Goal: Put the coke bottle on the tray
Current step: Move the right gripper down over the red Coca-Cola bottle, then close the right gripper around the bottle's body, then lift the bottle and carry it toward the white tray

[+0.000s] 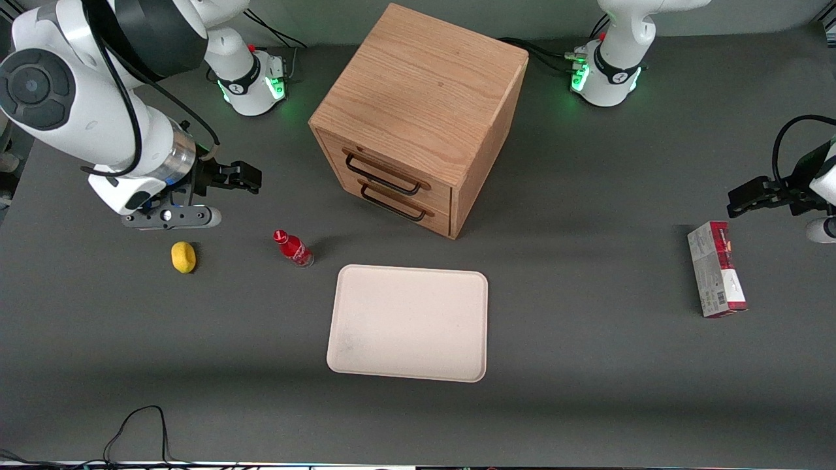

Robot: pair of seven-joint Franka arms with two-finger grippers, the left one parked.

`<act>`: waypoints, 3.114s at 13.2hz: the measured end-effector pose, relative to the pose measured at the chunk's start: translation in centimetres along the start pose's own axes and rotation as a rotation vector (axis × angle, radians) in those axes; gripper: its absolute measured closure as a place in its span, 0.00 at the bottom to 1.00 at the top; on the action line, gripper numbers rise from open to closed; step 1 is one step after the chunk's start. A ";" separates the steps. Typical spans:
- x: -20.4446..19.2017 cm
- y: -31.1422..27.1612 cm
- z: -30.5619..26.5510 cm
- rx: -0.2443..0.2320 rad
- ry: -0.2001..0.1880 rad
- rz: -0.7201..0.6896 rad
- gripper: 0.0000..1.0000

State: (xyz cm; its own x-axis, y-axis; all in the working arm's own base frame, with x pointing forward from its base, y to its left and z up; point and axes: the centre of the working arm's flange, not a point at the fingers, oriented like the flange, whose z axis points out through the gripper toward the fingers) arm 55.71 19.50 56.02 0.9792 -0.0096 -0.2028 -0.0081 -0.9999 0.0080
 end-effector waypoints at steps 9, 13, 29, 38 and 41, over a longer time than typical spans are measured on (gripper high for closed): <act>3.6 -0.7 12.1 0.019 0.074 0.012 0.00; 3.5 -0.9 19.1 0.019 0.115 0.007 0.00; 3.7 -0.9 23.8 -0.021 0.101 -0.009 0.22; 3.9 0.1 23.1 -0.029 0.081 0.010 0.69; 4.3 0.3 17.1 -0.044 0.024 0.022 0.69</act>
State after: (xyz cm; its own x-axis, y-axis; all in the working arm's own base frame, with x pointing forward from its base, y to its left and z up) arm 56.42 19.05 38.37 0.9835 -0.0305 -0.1785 -0.0209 -0.9982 0.0556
